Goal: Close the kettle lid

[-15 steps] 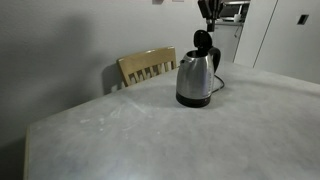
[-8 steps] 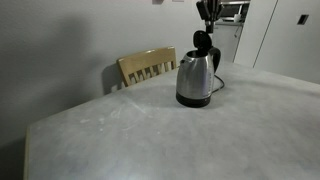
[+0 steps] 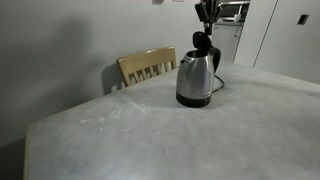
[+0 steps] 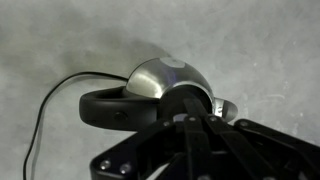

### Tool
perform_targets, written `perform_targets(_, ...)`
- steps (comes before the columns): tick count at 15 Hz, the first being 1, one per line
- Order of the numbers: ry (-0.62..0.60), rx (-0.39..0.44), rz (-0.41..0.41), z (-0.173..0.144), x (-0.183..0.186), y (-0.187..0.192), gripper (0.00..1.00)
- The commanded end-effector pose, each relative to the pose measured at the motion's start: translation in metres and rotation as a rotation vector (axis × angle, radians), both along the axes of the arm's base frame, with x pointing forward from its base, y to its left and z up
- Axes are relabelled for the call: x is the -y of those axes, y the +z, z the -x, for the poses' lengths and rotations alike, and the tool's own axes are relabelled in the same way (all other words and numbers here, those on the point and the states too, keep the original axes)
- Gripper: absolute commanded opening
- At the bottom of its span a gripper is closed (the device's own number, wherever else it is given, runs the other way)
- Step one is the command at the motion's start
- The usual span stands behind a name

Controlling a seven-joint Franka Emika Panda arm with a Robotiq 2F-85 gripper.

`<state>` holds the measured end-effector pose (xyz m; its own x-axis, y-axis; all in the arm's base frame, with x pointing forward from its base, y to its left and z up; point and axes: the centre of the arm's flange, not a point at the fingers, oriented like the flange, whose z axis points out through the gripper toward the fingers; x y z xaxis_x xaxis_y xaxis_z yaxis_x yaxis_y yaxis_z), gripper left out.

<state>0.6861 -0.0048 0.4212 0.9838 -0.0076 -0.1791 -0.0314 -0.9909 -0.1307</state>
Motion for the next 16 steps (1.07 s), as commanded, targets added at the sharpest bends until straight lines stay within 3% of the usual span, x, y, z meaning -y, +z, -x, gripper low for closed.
perform_targets(1, 0.036, -0.013, -0.002, -0.014, -0.006, -0.002, 0.0)
perform_targets(16, 0.116, -0.137, -0.054, -0.036, -0.015, -0.031, 0.0)
